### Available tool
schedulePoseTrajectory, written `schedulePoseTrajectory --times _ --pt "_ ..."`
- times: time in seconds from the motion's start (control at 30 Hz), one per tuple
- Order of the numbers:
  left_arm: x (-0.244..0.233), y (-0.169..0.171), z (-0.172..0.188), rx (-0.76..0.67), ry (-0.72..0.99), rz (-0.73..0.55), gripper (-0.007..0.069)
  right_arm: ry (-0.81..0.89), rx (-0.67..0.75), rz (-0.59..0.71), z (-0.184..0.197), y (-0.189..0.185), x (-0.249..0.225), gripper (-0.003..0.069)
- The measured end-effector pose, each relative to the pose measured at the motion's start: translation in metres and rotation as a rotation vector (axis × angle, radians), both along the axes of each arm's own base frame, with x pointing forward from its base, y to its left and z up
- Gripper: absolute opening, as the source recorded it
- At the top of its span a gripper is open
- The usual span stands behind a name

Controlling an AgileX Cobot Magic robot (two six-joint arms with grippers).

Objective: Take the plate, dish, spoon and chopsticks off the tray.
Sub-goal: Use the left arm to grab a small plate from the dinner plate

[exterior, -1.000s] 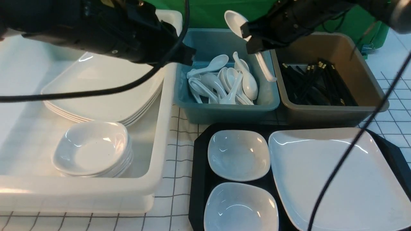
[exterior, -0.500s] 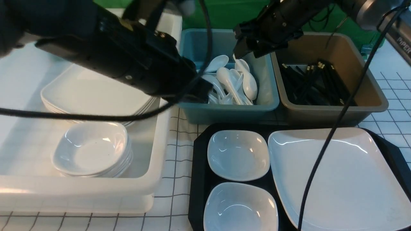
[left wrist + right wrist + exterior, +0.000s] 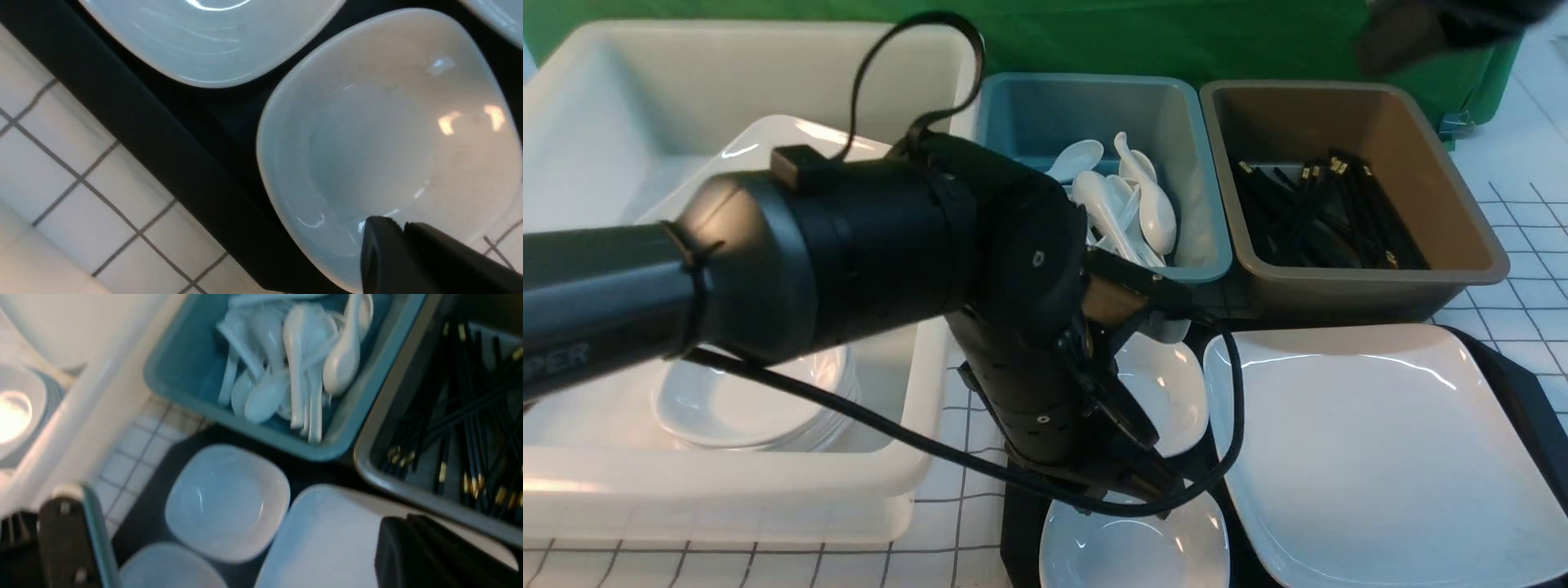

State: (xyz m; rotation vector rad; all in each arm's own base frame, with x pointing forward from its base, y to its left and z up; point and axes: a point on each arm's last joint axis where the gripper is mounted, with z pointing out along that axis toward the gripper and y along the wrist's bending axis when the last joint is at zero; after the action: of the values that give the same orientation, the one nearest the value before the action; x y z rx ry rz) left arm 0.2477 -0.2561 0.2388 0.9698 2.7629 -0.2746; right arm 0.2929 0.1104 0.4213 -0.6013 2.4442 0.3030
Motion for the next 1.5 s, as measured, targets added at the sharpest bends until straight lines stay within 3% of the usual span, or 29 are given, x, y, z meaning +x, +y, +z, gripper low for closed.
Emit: schedulePoseTrajectory --times 0.37,0.57,1.13,1.23,1.33,1.4,1.5 --pt "0.018 -0.009 -0.017 -0.017 -0.119 -0.019 0.0433 -0.008 0.008 -0.038 -0.076 -0.042 -0.125 0.0010" --pt "0.024 -0.013 -0.038 0.013 -0.097 -0.016 0.0502 -0.065 0.037 -0.006 -0.097 -0.053 -0.169 0.0010" --pt "0.035 -0.013 -0.070 0.030 -0.022 0.052 0.0479 -0.170 0.093 0.006 -0.088 -0.056 -0.184 0.0010" --pt "0.034 -0.013 -0.075 0.036 0.010 0.062 0.0379 -0.191 0.102 0.001 -0.087 -0.055 -0.182 0.0010" --pt "0.033 -0.013 -0.078 0.052 0.034 0.064 0.0233 -0.199 0.105 -0.002 -0.086 -0.055 -0.182 0.0010" --pt "0.032 -0.013 -0.074 0.042 0.041 0.070 0.0183 -0.201 0.105 -0.002 -0.086 -0.055 -0.182 0.0010" --pt "0.030 -0.012 -0.070 0.036 0.043 0.074 0.0172 -0.201 0.105 -0.002 -0.086 -0.055 -0.182 0.0010"
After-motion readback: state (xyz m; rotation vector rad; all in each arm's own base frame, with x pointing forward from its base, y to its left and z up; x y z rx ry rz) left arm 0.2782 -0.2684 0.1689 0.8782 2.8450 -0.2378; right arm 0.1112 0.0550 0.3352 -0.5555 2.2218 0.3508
